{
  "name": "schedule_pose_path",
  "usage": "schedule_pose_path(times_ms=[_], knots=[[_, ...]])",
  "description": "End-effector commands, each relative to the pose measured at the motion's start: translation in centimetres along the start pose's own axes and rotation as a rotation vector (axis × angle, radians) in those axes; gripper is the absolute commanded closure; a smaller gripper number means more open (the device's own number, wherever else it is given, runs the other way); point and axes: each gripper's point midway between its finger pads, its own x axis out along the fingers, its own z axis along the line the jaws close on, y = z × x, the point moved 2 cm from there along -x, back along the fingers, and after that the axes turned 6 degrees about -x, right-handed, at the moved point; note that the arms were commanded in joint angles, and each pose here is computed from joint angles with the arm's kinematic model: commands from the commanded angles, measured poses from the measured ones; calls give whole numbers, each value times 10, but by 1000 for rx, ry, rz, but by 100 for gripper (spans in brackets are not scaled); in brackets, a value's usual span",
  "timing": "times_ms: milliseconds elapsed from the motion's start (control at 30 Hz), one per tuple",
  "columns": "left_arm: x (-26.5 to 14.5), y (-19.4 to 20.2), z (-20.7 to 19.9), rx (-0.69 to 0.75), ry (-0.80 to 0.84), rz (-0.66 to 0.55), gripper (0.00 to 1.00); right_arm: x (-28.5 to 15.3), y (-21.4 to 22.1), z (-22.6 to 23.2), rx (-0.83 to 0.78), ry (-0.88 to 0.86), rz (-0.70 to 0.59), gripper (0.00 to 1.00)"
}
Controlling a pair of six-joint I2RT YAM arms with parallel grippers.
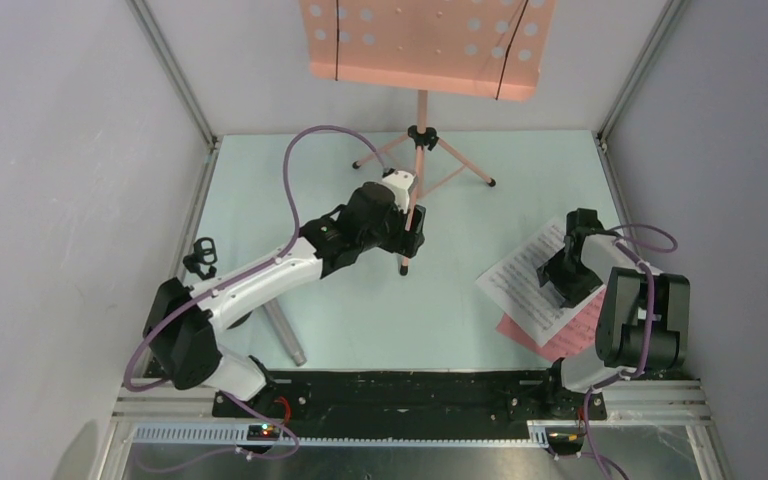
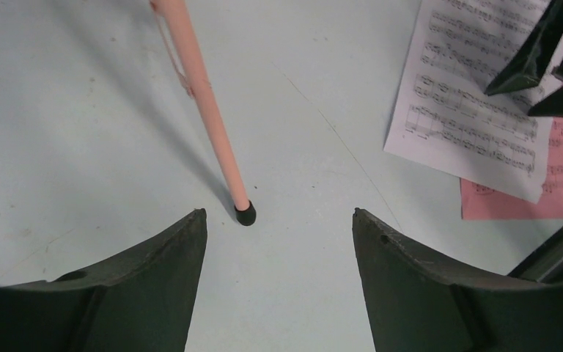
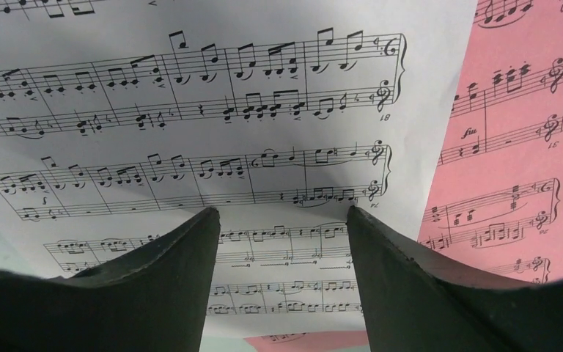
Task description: Set up the instrument practice props
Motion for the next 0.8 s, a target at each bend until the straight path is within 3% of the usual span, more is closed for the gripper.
schedule_pose_path(times_ms=[0, 133, 300, 367, 400, 500, 567, 767], knots=[[-4, -13, -27, 76, 125, -18, 24, 15, 26, 16, -4, -108, 122, 32], [-6, -10, -39, 128, 161, -12, 24, 16, 34, 25, -34, -117, 147, 31], [-4, -6, -48, 160, 193, 2, 24, 6, 36, 36, -86, -127, 125, 20], [-2, -5, -52, 168, 209, 11, 24, 2, 34, 40, -121, -111, 103, 20], [1, -3, -52, 171, 210, 17, 24, 1, 33, 43, -136, -96, 92, 22], [4, -4, -58, 178, 224, 23, 23, 1, 45, 56, -168, -114, 123, 44], [7, -2, -60, 180, 229, 31, 23, 5, 53, 63, -178, -120, 141, 51], [13, 8, -66, 184, 242, 61, 23, -2, 69, 88, -248, -155, 134, 53]])
